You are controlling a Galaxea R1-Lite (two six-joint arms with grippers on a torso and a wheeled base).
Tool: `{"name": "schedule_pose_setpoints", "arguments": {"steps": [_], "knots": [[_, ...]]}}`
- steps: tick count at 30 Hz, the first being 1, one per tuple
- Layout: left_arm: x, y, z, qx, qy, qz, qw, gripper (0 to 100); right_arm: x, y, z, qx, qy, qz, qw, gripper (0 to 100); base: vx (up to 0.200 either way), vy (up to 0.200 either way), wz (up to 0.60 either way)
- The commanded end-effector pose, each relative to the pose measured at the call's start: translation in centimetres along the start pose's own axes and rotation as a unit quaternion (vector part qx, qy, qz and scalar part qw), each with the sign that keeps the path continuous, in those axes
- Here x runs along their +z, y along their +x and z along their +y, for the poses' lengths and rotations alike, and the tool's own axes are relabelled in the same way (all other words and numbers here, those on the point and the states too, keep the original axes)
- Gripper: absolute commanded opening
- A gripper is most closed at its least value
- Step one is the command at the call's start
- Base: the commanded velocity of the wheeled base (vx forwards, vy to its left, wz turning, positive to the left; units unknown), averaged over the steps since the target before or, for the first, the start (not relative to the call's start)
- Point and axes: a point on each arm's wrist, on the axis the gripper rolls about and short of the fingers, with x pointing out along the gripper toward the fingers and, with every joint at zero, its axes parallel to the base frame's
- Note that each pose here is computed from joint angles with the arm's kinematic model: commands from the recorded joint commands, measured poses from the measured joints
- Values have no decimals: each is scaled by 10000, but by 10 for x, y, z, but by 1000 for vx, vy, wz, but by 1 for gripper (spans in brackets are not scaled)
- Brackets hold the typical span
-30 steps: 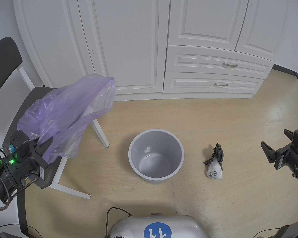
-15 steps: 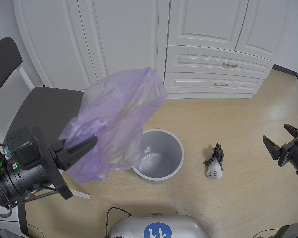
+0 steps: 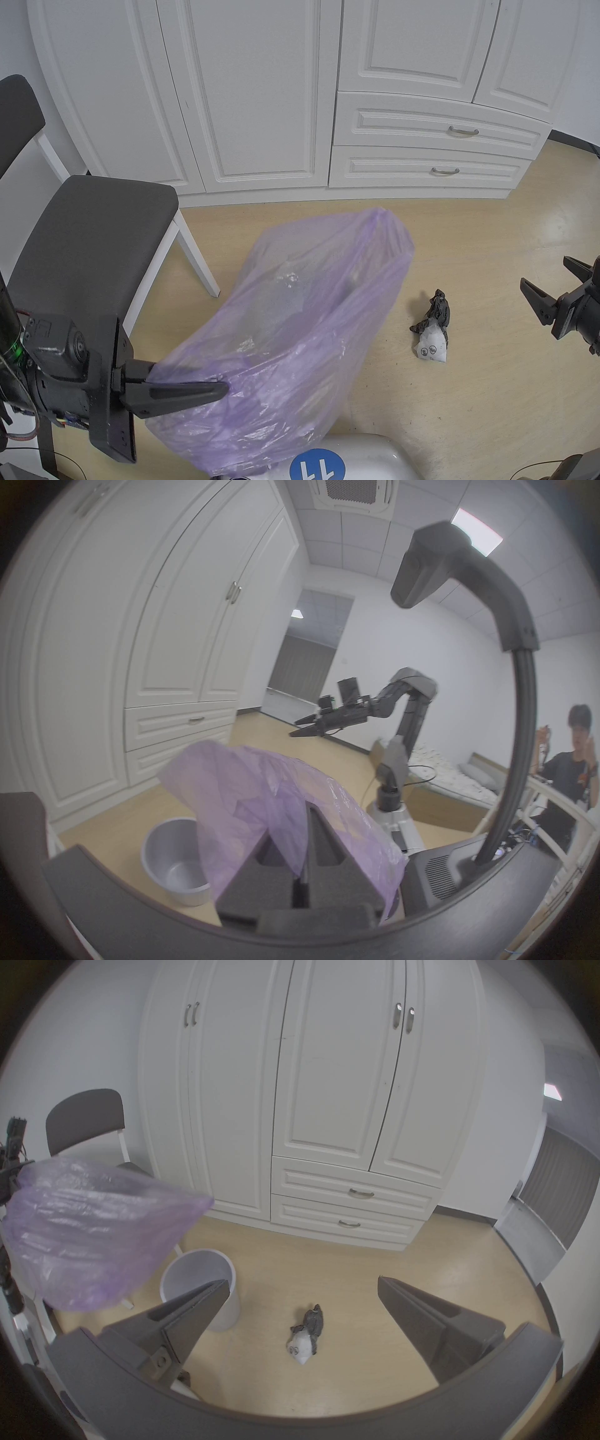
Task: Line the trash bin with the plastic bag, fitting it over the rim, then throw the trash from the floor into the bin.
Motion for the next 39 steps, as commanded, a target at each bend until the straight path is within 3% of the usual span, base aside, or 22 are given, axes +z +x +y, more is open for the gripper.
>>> {"name": "schedule_pose_setpoints", "arguments": {"steps": [1, 10, 15, 19, 22, 25, 29, 33, 39], "knots": [[-16, -4, 51, -202, -594, 111, 9980, 0, 0, 14, 6, 430, 481, 147, 9978, 100, 0, 0, 0], [-41, 5, 58, -338, -1055, 385, 9931, 0, -3, 23, 9, 478, 470, 332, 9972, 100, 0, 0, 0], [-43, 2, 53, -418, -1001, 349, 9935, 0, -1, 35, 12, 524, 521, 678, 9950, 100, 0, 0, 0], [-40, 7, 52, -647, -739, 150, 9951, 0, 8, 72, 23, 532, 1217, 1397, 9812, 100, 0, 0, 0], [-41, 8, 50, -672, -622, 84, 9958, 0, 12, 105, 30, 631, 1808, 1885, 9632, 100, 0, 0, 0], [-41, 9, 43, -783, -518, 26, 9956, 0, 12, 127, 34, 1004, 2204, 2141, 9463, 100, 0, 0, 0], [-45, 11, 30, -972, -362, -67, 9946, 0, 8, 149, 38, 1366, 2304, 2281, 9361, 100, 0, 0, 0], [-48, 11, 17, -1124, -53, -275, 9933, 0, -3, 170, 49, 1461, 2283, 2518, 9290, 100, 0, 0, 0], [-50, 11, 3, -1358, 32, -431, 9898, 0, -6, 182, 64, 1522, 2429, 2638, 9210, 100, 0, 0, 0]]}}
